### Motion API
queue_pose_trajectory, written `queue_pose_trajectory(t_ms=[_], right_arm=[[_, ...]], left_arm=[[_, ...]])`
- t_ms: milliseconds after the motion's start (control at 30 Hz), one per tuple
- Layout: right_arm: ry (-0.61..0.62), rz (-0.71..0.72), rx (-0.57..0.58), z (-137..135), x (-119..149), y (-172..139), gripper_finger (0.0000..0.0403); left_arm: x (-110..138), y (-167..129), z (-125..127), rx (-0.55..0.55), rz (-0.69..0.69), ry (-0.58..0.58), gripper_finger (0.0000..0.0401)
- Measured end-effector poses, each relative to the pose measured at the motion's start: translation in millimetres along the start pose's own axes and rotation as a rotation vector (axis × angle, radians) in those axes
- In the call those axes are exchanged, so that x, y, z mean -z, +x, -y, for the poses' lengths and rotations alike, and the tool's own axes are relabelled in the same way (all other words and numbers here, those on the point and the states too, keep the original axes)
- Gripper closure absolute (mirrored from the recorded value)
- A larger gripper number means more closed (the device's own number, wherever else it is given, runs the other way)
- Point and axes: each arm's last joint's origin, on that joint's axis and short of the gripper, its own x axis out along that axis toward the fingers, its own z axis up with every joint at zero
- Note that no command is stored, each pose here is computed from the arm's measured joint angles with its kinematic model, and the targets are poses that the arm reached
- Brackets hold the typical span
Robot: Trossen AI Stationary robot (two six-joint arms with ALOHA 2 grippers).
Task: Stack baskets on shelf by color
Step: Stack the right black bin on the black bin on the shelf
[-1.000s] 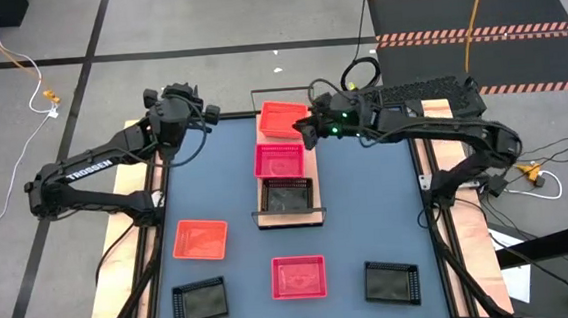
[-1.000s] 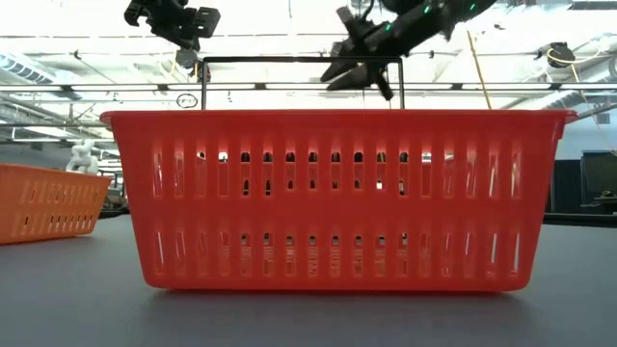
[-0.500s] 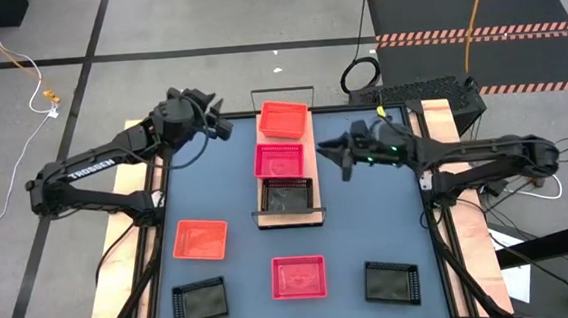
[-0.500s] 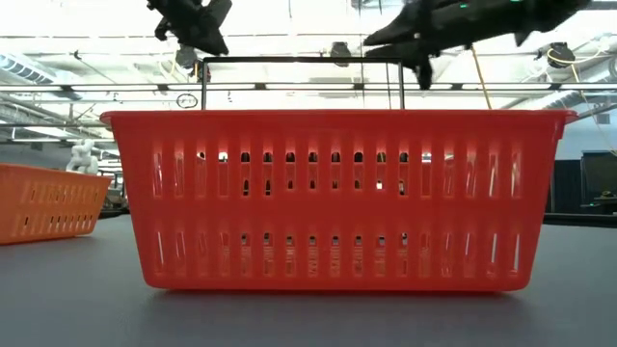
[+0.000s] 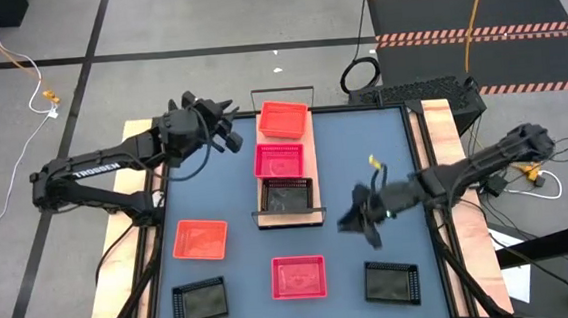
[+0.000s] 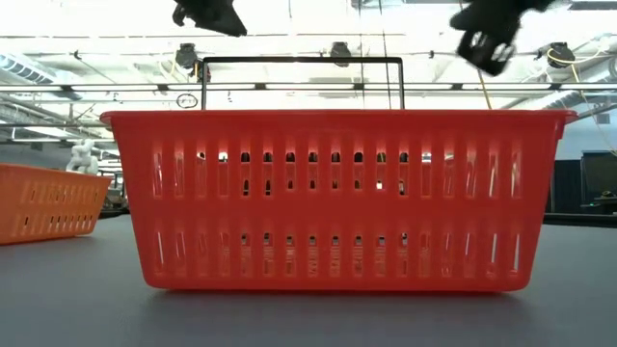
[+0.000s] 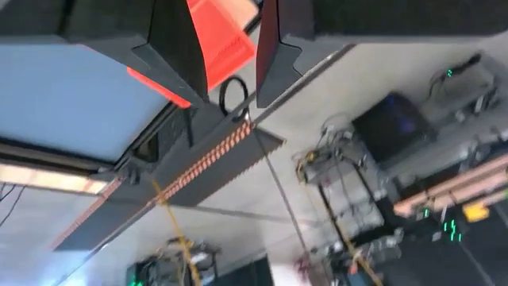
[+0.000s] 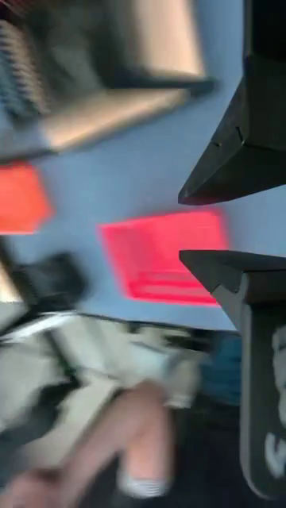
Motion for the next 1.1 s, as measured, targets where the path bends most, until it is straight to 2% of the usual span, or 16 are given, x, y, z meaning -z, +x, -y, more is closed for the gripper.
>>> queue_pose_trajectory(t_ms=[133,267,500,633,900,1100], right_arm=[[-0.054,-0.229,0.085,-27,15,6,0.0308],[-0.150,-0.395,0.154,-38,26,12,0.0320],[-0.654,-0.588,-0.076,-51,53,31,0.0327],[-0.863,-0.646,-0.120,-48,63,42,0.0328],[-1.125,-0.805,-0.174,-42,87,57,0.0328],[-1.278,-0.784,-0.144,-47,96,63,0.0328]], left_arm=[[-6,-2,2,0.003,0.056,0.034,0.0288],[-12,-2,1,-0.007,0.106,0.036,0.0288],[-13,7,2,-0.024,0.128,0.022,0.0288],[-10,12,6,-0.022,0.114,0.015,0.0288],[4,18,15,0.008,-0.003,0.011,0.0288],[14,14,16,0.014,-0.094,-0.005,0.0288]])
